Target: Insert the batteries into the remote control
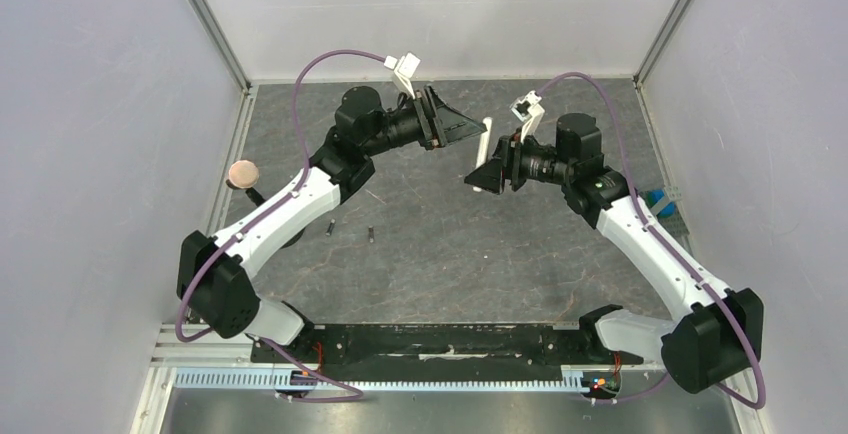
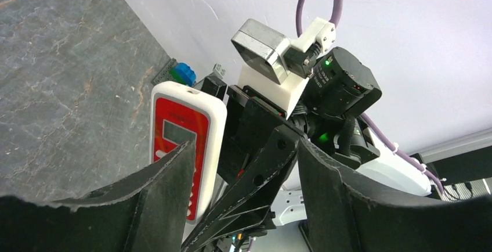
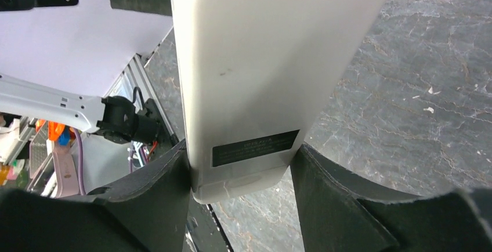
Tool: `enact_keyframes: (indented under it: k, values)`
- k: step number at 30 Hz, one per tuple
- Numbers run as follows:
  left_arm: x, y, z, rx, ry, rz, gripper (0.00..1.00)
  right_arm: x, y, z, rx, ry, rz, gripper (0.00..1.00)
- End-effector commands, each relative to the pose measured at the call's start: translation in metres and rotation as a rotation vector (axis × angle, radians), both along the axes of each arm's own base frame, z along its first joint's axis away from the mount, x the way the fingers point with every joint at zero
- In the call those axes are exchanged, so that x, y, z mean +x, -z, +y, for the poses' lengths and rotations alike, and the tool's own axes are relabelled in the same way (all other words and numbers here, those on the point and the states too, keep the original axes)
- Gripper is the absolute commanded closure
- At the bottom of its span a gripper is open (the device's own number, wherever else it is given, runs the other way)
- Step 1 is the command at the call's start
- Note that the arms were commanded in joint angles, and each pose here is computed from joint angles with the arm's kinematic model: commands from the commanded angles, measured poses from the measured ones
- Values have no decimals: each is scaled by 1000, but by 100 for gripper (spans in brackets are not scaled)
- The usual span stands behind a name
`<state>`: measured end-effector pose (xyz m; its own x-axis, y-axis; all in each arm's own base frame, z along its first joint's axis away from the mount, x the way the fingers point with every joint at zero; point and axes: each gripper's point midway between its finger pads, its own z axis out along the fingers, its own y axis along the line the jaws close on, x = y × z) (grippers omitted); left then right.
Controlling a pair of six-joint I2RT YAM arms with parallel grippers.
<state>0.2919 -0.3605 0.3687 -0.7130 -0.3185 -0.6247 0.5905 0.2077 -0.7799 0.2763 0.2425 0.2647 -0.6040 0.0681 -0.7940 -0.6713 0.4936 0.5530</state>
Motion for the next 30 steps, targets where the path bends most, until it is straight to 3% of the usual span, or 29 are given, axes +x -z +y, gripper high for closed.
enact_keyframes:
  k: [1,12,18,23,30]
  values:
    - [-1,-14,5,28,-12,-59,29,-6,-26,-3,-23,-45,-120,68]
    - [11,2,13,198,-88,-182,32,10,-17,12,-251,88,-228,70]
    - [12,27,13,301,-91,-137,45,18,-18,13,-335,138,-269,71]
    - [17,44,12,363,-100,-60,50,27,-18,11,-399,181,-300,71]
    - [25,52,4,357,-116,41,58,26,-11,17,-473,179,-338,71]
